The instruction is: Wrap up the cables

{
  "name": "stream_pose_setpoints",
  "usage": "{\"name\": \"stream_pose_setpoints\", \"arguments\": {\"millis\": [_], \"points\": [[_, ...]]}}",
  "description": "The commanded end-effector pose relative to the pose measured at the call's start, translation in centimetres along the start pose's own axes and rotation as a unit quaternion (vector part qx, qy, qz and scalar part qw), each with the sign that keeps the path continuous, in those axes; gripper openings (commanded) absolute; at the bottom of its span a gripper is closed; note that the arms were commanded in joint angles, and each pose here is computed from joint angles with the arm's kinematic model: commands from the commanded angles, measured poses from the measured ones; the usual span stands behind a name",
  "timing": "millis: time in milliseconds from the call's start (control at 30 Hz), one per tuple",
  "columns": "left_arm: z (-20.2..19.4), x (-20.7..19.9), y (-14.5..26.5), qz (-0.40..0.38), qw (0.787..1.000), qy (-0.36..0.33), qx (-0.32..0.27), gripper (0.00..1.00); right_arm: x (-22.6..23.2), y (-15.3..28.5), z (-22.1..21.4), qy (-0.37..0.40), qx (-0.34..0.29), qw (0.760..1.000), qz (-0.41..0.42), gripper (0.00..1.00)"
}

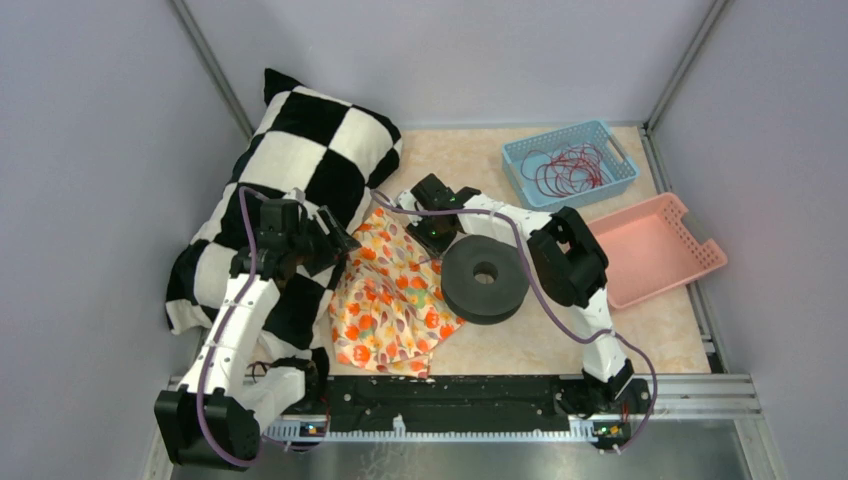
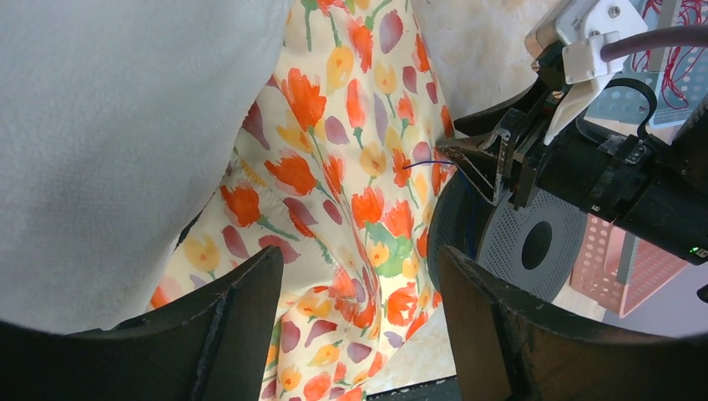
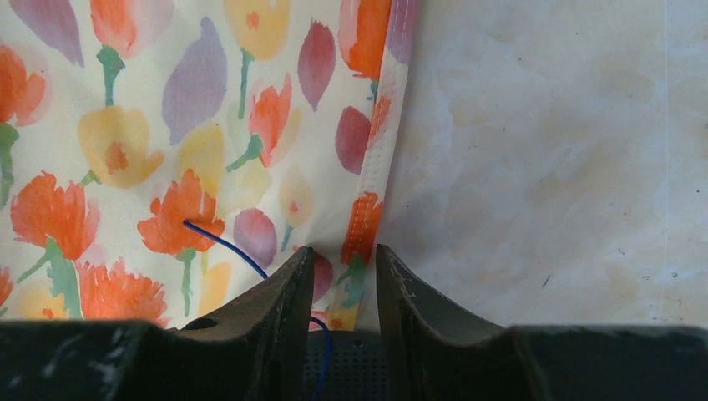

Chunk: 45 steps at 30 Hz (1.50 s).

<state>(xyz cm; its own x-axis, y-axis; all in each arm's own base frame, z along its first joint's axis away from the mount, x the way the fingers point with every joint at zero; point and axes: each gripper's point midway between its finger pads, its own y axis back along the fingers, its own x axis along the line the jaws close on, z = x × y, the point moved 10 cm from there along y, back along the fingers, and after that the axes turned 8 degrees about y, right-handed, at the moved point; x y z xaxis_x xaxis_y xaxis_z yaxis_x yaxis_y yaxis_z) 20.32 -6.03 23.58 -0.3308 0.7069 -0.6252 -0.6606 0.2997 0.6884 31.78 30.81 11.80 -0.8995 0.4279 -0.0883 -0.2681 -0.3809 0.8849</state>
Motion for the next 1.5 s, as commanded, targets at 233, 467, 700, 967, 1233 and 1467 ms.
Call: {"name": "stream_pose_setpoints", "arguments": {"millis": [233,467,700,967,1233,1467], "points": [[-0.1,-0.3,0.5,-0.033,0.999,-0.003,-0.003,0.74,-0.9,6.5,4.3,-0.015,-0.115,0.993,-0.031,0.39],[-0.2,-0.3,0.8,-0.035,0.999,-0.006,-0.006,0.75,1.0,4.5,2.5,0.060,-0.038,0.997,0.006,0.41],[-0.3,-0.3,1.0,-0.036,0.999,-0.008,-0.006,0.75,0.9,2.8,0.7,0.071,0.017,0.997,-0.003,0.48],[-0.3,-0.4,1.0,-0.041,0.999,-0.007,-0.004,0.75,1.3,1.9,0.2,0.074,0.025,0.997,0.030,0.45],[-0.4,-0.3,1.0,-0.040,0.999,-0.006,-0.003,0.75,1.5,1.2,0.3,0.068,0.020,0.997,0.039,0.31],[-0.5,-0.2,0.9,-0.039,0.999,-0.006,0.000,0.75,1.2,1.7,0.8,0.059,0.009,0.998,0.019,0.00]]}}
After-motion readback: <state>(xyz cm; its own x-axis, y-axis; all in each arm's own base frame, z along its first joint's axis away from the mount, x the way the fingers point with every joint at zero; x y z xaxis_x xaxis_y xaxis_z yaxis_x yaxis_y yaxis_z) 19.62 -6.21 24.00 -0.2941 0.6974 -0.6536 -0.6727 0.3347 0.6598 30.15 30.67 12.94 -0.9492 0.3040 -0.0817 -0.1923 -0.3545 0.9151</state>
